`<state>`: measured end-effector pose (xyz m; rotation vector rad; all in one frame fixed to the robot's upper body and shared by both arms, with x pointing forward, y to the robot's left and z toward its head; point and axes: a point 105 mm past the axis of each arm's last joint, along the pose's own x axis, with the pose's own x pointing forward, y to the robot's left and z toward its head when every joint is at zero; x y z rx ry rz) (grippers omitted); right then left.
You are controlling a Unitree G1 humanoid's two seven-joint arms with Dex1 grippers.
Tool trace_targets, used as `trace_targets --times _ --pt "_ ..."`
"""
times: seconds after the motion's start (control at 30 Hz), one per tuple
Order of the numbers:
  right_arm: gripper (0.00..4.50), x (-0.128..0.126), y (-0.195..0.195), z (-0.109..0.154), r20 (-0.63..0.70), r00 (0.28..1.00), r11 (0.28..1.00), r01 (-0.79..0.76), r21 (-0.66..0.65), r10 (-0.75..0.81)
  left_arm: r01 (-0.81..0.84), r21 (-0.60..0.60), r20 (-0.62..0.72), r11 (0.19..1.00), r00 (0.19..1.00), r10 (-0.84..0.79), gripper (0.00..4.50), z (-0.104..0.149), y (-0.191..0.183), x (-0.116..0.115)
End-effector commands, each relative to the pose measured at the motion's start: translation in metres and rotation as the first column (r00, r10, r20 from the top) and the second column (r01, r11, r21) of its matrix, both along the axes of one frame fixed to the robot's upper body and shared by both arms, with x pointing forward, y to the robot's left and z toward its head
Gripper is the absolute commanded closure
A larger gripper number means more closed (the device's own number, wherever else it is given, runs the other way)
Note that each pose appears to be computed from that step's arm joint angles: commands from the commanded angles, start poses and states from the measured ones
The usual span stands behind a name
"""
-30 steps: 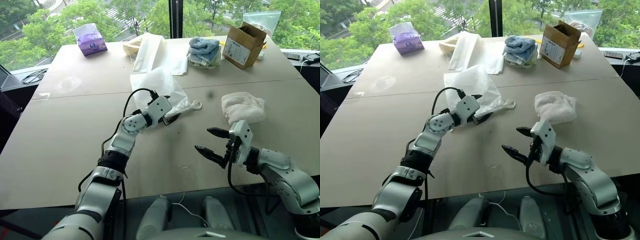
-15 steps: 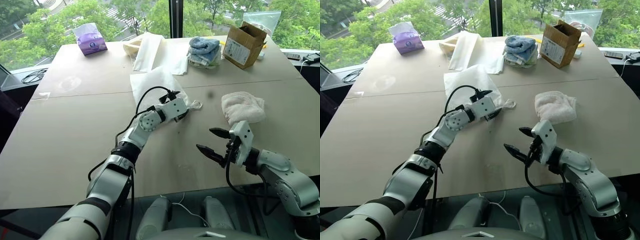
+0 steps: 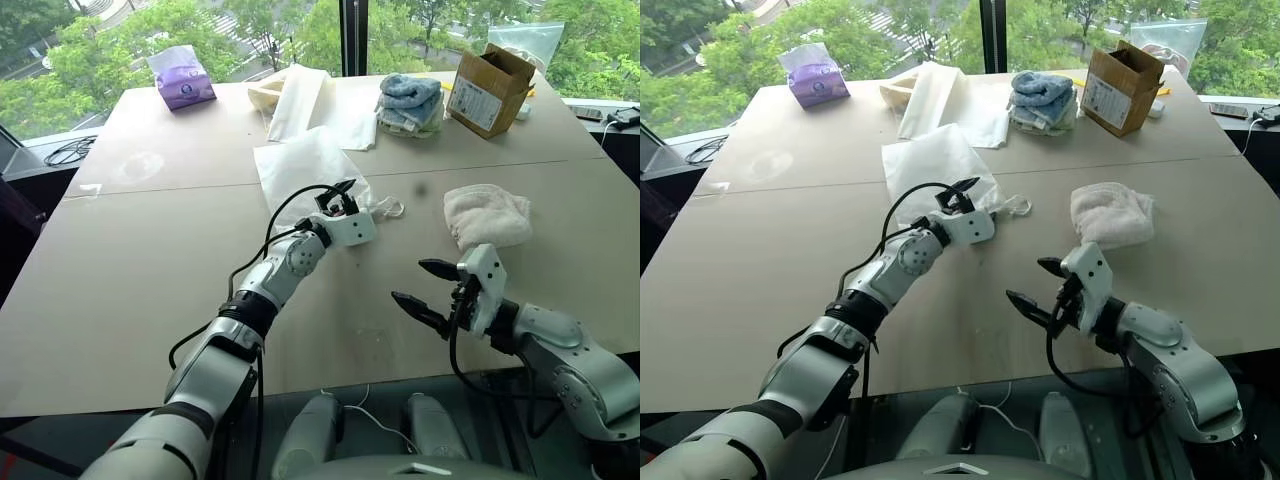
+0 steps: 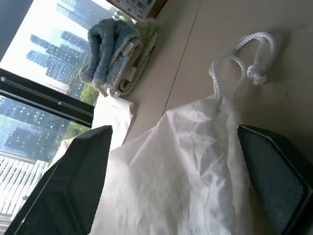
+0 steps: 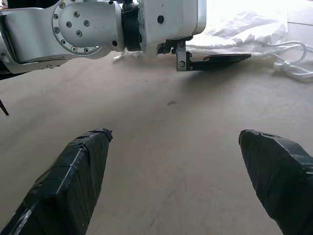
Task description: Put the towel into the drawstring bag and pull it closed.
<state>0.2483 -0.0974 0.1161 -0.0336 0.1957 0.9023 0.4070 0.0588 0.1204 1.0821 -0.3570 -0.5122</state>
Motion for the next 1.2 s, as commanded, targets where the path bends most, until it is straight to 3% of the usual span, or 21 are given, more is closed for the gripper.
trace_targets --times 0.03,0.73,1.2 --pt "0.0 -0.004 0.002 0.013 0.039 0.999 1.0 -0.015 0.01 0.014 -0.001 -0.024 0.07 1.0 0.998 0.003 0.3 0.014 -0.008 -0.005" --pt "0.0 -0.013 0.009 0.008 0.003 1.0 1.0 0.003 0.029 -0.003 -0.165 -0.044 0.106 0.985 0.98 0.169 0.3 0.006 0.002 -0.001" --pt "0.0 -0.009 0.006 0.008 0.008 1.0 0.999 0.015 0.028 -0.015 -0.401 -0.047 0.168 0.915 0.9 0.403 0.3 0.01 0.035 0.002"
